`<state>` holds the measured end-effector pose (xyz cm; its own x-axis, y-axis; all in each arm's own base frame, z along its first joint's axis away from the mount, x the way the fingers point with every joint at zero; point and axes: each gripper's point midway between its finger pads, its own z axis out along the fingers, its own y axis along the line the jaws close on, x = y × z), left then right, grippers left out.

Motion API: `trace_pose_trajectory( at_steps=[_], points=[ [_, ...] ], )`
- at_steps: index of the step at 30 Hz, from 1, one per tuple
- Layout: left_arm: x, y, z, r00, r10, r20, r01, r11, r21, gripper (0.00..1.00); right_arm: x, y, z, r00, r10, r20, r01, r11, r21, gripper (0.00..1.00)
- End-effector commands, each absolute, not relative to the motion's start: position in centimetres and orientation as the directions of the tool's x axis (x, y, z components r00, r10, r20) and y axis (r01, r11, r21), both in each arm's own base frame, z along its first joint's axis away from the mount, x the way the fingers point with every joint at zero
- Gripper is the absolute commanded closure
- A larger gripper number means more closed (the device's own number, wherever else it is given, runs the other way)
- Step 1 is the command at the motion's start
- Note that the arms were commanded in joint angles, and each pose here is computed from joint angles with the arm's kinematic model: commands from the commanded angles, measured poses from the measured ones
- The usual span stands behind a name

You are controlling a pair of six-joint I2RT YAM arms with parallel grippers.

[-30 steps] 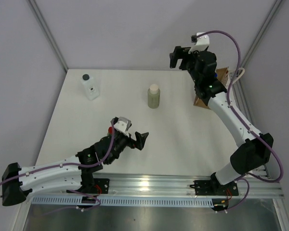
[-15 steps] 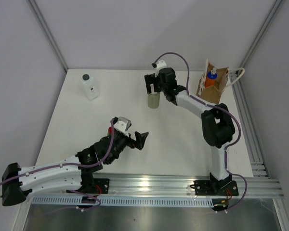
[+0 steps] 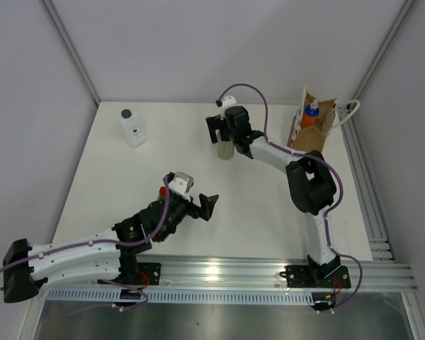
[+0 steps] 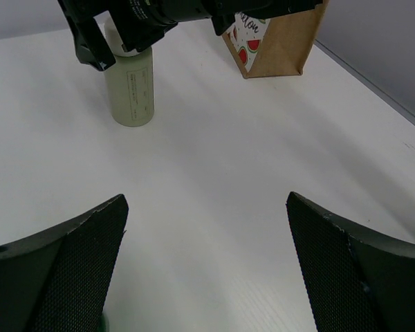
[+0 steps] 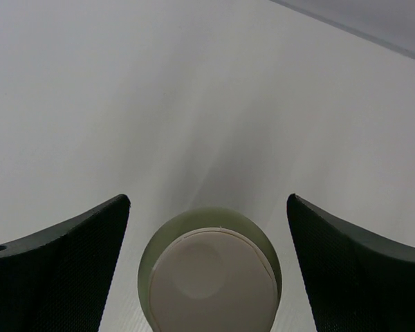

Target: Place the personal care products into the canvas bag

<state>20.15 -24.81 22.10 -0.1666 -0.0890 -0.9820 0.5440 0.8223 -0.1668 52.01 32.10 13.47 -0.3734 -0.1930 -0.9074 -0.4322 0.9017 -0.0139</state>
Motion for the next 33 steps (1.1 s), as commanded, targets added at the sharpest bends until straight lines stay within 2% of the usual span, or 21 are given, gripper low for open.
trace_pose_trajectory(
  at_steps=[1,15,19,22,24,25,28,29,31,32,33],
  points=[
    [20.4,-25.1,24.3,-0.133,-0.132,-0.982,0.544,0.819,-0.183,0.01,52.4,31.9,13.1,-0.351,-0.184,-0.918,-0.408,0.913,-0.028,0.01],
    [20.4,-25.2,24.1,-0.137,-0.124,-0.983,0.546,0.819,-0.179,0.01,51.5,31.7,10.6,-0.378,-0.166,-0.911,-0.419,0.908,0.008,0.03],
    [20.4,-25.3,24.2,-0.137,-0.124,-0.983,0.546,0.818,-0.18,0.01,51.4,31.7,10.4,-0.381,-0.168,-0.909,-0.426,0.904,0.012,0.06],
    [20.4,-25.4,24.1,-0.138,-0.123,-0.983,0.548,0.817,-0.179,0.01,51.4,31.6,10.3,-0.384,-0.163,-0.909,-0.43,0.903,0.019,0.14],
    [20.4,-25.3,24.1,-0.138,-0.12,-0.983,0.548,0.818,-0.176,0.01,51.3,31.4,10.4,-0.388,-0.161,-0.908,-0.426,0.905,0.022,0.25],
    [20.4,-25.3,24.0,-0.137,-0.12,-0.983,0.547,0.818,-0.176,0.01,51.3,31.2,10.4,-0.39,-0.158,-0.907,-0.422,0.906,0.023,0.37],
    [20.4,-25.3,24.1,-0.137,-0.122,-0.983,0.546,0.819,-0.177,0.01,50.9,30.6,11.0,-0.391,-0.148,-0.908,-0.401,0.916,0.023,0.61],
    [20.4,-25.3,24.2,-0.137,-0.124,-0.983,0.547,0.818,-0.18,0.01,50.9,30.0,11.4,-0.392,-0.136,-0.91,-0.376,0.926,0.024,0.75],
    [20.4,-25.3,24.1,-0.137,-0.123,-0.983,0.546,0.819,-0.179,0.01,50.4,29.2,12.6,-0.381,-0.118,-0.917,-0.358,0.933,0.028,0.87],
    [20.4,-25.3,24.2,-0.137,-0.127,-0.982,0.547,0.817,-0.182,0.01,50.4,28.7,13.0,-0.381,-0.107,-0.918,-0.343,0.939,0.033,0.98],
    [20.4,-25.3,24.3,-0.137,-0.129,-0.982,0.547,0.817,-0.184,0.01,50.3,28.2,14.2,-0.371,-0.093,-0.924,-0.333,0.942,0.038,1.0]
  ],
)
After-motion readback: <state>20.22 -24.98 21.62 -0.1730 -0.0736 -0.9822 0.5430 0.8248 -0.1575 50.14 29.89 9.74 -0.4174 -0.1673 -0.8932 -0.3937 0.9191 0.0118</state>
